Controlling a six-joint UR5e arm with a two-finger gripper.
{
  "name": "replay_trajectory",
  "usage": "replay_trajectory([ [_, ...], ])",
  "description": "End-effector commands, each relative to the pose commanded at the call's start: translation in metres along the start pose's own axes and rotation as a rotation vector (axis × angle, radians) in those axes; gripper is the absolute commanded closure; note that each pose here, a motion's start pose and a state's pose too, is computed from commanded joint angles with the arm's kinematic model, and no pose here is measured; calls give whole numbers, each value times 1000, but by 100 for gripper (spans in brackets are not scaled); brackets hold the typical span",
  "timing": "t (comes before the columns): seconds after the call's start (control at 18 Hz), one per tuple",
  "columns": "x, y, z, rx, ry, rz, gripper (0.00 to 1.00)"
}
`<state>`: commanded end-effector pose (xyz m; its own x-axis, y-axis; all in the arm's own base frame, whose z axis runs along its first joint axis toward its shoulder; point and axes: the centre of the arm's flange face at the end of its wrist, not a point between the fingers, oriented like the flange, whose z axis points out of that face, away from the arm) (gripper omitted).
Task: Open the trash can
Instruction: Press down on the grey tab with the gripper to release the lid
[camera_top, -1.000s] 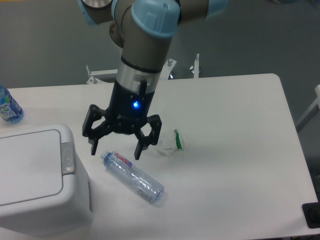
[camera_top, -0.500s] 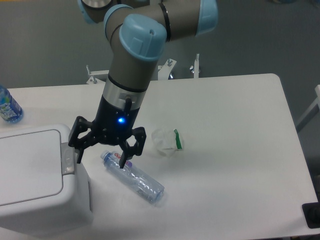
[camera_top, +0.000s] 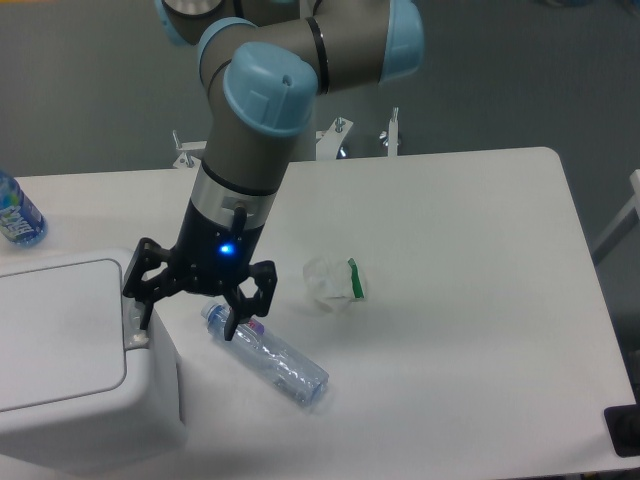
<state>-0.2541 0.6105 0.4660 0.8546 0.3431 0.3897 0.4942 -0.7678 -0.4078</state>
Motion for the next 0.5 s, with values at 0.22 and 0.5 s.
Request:
replay_trajectory([
  [0.22, -1, 1, 2, -4, -1, -2, 0],
  [0.5, -1, 2, 3, -6, -3, 0, 0],
])
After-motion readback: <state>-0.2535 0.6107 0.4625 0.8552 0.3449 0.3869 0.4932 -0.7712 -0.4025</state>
